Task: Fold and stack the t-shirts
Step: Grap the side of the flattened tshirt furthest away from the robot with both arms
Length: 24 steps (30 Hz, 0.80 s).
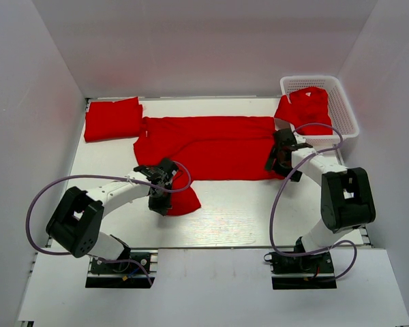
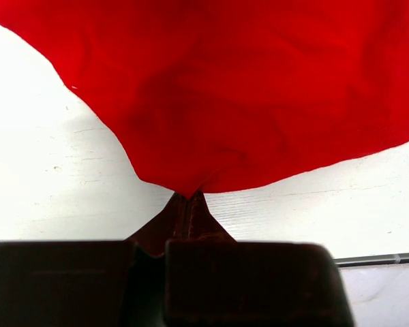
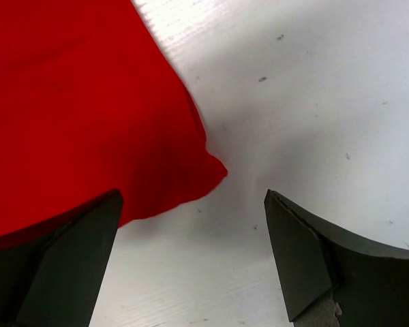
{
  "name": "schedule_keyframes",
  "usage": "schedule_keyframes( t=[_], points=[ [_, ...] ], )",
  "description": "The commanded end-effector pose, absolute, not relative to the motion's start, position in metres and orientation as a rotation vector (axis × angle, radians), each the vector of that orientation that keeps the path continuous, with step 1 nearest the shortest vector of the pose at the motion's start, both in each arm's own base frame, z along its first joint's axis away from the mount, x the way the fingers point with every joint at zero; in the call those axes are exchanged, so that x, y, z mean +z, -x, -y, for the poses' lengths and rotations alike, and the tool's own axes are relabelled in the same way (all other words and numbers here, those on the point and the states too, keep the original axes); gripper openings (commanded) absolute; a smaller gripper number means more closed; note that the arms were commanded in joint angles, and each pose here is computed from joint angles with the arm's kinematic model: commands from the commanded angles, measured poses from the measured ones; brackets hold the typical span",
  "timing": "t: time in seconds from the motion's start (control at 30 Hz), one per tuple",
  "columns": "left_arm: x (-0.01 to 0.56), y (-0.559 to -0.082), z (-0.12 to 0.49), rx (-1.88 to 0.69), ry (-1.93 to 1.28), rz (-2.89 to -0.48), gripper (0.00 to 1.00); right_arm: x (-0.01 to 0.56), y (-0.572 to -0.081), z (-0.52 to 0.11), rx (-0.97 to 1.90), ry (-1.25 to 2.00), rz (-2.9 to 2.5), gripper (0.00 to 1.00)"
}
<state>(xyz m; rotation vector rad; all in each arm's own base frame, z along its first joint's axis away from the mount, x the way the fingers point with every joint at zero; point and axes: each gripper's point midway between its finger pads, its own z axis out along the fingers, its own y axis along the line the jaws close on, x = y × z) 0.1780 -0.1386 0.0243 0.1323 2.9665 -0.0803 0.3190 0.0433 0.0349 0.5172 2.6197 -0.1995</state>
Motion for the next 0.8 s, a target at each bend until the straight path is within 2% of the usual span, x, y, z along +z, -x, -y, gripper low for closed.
schedule_keyframes(
  t=[0.0, 0.53, 0.6, 0.63, 0.7, 0.73, 0.77],
  points=[
    [0.038, -0.19, 0.145, -0.123, -0.14, -2.9, 0.0, 0.049, -0.341, -0.052, -0.088, -0.589, -2.527, 0.9],
    [0.04, -0.187, 0.142, -0.095, -0.126, -2.915, 0.0, 0.021, -0.33, -0.048, -0.049, -0.683, -2.558, 0.9],
    [0.038, -0.188, 0.14, -0.076, -0.125, -2.918, 0.0, 0.017, -0.327, -0.046, -0.059, -0.694, -2.567, 0.84],
    [0.041, -0.188, 0.14, -0.076, -0.125, -2.918, 0.0, 0.016, -0.327, -0.047, -0.052, -0.697, -2.569, 0.74],
    [0.041, -0.188, 0.14, -0.076, -0.125, -2.918, 0.0, 0.015, -0.327, -0.047, -0.047, -0.7, -2.565, 0.61],
    [0.043, -0.189, 0.141, -0.076, -0.125, -2.918, 0.0, 0.014, -0.326, -0.048, -0.045, -0.686, -2.571, 0.47],
    [0.043, -0.189, 0.141, -0.076, -0.125, -2.918, 0.0, 0.014, -0.325, -0.047, -0.046, -0.69, -2.568, 0.42]
  ],
)
